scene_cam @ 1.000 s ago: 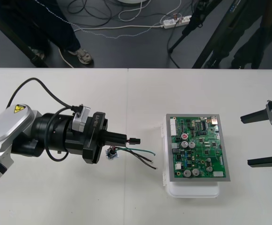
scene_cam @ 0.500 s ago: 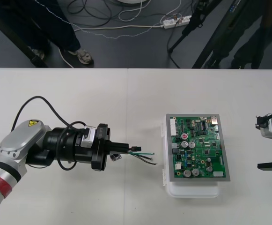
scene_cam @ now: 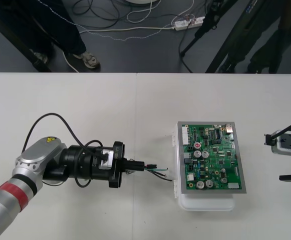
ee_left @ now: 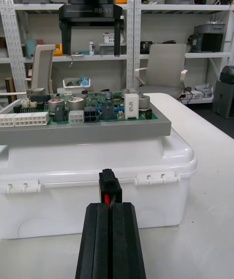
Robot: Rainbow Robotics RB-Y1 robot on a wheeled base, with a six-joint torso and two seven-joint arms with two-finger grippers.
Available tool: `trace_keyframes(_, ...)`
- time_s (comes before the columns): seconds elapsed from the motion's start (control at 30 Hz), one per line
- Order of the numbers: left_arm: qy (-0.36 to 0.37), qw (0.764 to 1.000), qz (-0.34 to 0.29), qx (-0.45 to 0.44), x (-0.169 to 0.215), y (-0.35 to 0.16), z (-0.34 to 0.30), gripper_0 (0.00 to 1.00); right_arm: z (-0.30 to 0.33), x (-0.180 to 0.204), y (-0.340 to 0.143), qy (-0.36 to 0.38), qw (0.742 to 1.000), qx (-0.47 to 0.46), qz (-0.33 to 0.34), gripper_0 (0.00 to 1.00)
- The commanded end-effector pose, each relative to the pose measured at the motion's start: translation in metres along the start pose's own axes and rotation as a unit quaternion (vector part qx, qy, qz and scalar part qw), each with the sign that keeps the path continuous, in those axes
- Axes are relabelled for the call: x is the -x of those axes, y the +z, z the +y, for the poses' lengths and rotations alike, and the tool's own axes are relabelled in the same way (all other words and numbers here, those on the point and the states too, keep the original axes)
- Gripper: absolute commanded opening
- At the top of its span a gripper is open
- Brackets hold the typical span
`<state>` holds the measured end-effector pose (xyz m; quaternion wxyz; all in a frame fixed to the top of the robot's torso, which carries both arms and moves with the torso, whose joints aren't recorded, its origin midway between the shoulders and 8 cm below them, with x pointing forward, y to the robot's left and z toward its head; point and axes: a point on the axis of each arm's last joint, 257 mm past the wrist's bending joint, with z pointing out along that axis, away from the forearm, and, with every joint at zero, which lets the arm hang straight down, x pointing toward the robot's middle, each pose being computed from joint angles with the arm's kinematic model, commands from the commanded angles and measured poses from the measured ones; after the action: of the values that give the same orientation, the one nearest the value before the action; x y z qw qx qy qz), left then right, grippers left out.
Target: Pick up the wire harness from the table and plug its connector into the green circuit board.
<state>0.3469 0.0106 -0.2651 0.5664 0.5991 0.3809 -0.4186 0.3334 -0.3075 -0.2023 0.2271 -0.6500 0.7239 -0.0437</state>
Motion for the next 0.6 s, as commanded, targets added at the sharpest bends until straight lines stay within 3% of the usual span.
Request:
trace_keyframes(0.03, 0.026, 0.998, -0.041, -0.042, 0.021, 0.028, 0.001, 0.0, 0.002, 0.001, 0.006, -0.029, 0.999, 0.007, 0.029, 1.0)
trace_keyframes(0.6, 0.035, 0.996, -0.064, -0.045, 0.033, 0.054, 0.011, 0.0, -0.008, -0.003, 0.037, -0.09, 0.992, 0.004, 0.086, 1.0)
